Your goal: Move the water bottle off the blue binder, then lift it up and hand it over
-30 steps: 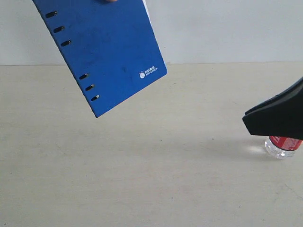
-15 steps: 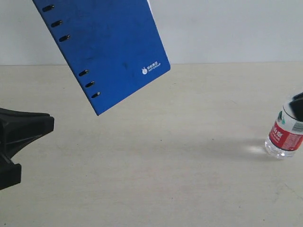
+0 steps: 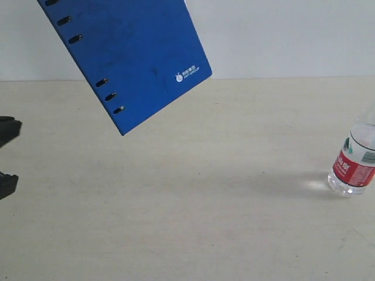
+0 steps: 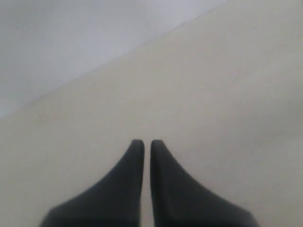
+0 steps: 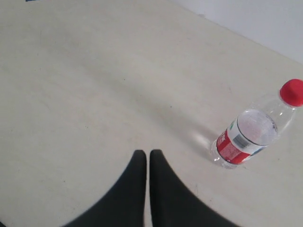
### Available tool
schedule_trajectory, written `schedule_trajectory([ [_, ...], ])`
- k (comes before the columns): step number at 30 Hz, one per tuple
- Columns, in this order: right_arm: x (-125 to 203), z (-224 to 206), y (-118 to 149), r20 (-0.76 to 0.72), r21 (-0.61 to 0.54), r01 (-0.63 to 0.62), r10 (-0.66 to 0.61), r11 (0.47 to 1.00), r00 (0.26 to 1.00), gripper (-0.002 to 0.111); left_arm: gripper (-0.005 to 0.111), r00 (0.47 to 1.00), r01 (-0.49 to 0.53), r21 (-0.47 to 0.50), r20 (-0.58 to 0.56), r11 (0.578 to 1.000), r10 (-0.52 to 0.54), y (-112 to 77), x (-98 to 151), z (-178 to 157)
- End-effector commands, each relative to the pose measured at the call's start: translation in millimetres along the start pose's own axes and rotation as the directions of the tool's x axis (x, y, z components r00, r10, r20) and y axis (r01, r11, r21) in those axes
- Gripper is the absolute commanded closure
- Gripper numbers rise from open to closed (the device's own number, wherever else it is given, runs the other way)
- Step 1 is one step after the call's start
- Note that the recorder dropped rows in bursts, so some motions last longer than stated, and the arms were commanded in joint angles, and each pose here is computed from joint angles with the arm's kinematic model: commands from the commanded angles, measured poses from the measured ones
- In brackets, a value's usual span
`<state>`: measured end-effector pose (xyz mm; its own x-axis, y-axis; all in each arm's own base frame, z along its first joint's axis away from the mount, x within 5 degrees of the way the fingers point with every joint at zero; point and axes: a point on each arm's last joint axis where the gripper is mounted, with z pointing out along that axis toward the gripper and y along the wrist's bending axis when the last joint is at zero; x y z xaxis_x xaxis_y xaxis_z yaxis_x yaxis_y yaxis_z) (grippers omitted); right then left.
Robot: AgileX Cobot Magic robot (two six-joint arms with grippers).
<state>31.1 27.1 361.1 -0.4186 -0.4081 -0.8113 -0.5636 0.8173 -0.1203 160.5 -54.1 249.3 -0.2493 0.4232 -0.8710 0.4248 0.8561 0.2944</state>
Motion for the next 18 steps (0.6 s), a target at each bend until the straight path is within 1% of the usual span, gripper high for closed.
schedule_trajectory([
  [1, 3.1, -2.0, 0.8, -0.029, -0.003, -0.007, 0.007, 1.000, 1.000, 0.108, 0.102, 0.939, -0.342, -0.183, -0.079, 0.922, 0.333, 17.6, 1.9, -0.7],
  [2, 3.1, -2.0, 0.8, -0.029, -0.003, -0.010, 0.009, 1.000, 1.000, 0.108, 0.102, 0.920, -0.392, -0.199, -0.092, 0.898, 0.382, 19.4, 1.3, -2.1],
  [3, 3.1, -2.0, 0.8, -0.029, -0.003, -0.010, 0.009, 1.000, 1.000, 0.108, 0.102, 0.909, -0.416, -0.218, -0.095, 0.883, 0.405, 21.2, 0.2, -4.7],
  [5, 2.9, -2.0, 0.7, -0.027, -0.002, -0.010, 0.010, 1.000, 1.000, 0.108, 0.102, 0.920, -0.391, -0.271, -0.072, 0.880, 0.386, 24.9, -3.6, -14.3],
  [7, 2.9, -2.0, 0.7, -0.027, -0.002, -0.010, 0.010, 1.000, 1.000, 0.108, 0.102, 0.936, -0.332, -0.383, -0.018, 0.862, 0.352, 32.4, -9.7, -42.4],
  [9, 3.3, -2.0, 0.8, -0.031, -0.003, -0.010, 0.010, 1.000, 0.999, 0.108, 0.102, 0.966, -0.191, -0.478, 0.067, 0.857, 0.252, 38.5, -10.7, -69.3],
  [10, 3.3, -2.0, 0.8, -0.031, -0.003, -0.012, 0.012, 1.000, 0.999, 0.108, 0.102, 0.963, -0.163, -0.498, 0.106, 0.851, 0.247, 38.6, -10.7, -79.3],
  [11, 3.2, -2.0, 1.0, -0.030, -0.005, -0.013, 0.013, 1.000, 0.999, 0.108, 0.102, 0.958, -0.129, -0.498, 0.161, 0.858, 0.237, 36.0, -9.2, -89.0],
  [12, 3.2, -2.0, 1.0, -0.030, -0.005, -0.013, 0.013, 1.000, 0.999, 0.108, 0.102, 0.958, -0.057, -0.467, 0.223, 0.883, 0.180, 32.7, -7.5, -95.3],
  [13, 3.2, -2.0, 1.0, -0.030, -0.005, -0.013, 0.013, 1.000, 0.999, 0.108, 0.102, 0.943, 0.063, -0.366, 0.326, 0.928, 0.064, 24.4, -5.4, -101.3],
  [14, 3.2, -2.0, 1.0, -0.030, -0.005, -0.013, 0.013, 1.000, 0.999, 0.108, 0.102, 0.927, 0.092, -0.310, 0.373, 0.946, 0.032, 19.0, -5.0, -102.3],
  [15, 3.2, -2.0, 1.0, -0.030, -0.005, -0.013, 0.013, 1.000, 0.999, 0.108, 0.102, 0.898, 0.094, -0.202, 0.439, 0.975, 0.004, 7.4, -3.0, -103.5],
  [16, 3.2, -2.0, 1.0, -0.030, -0.005, -0.013, 0.013, 1.000, 0.999, 0.108, 0.102, 0.888, 0.098, -0.150, 0.460, 0.984, -0.019, 2.0, -1.1, -103.0],
  [17, 3.2, -2.0, 1.0, -0.030, -0.005, -0.013, 0.013, 1.000, 0.999, 0.108, 0.102, 0.877, 0.135, -0.074, 0.473, 0.988, -0.084, -4.2, 2.6, -100.8],
  [18, 3.4, -2.0, 1.0, -0.032, -0.005, -0.013, 0.013, 1.000, 0.999, 0.108, 0.102, 0.863, 0.212, 0.034, 0.462, 0.977, -0.204, -12.1, 10.2, -95.6],
])
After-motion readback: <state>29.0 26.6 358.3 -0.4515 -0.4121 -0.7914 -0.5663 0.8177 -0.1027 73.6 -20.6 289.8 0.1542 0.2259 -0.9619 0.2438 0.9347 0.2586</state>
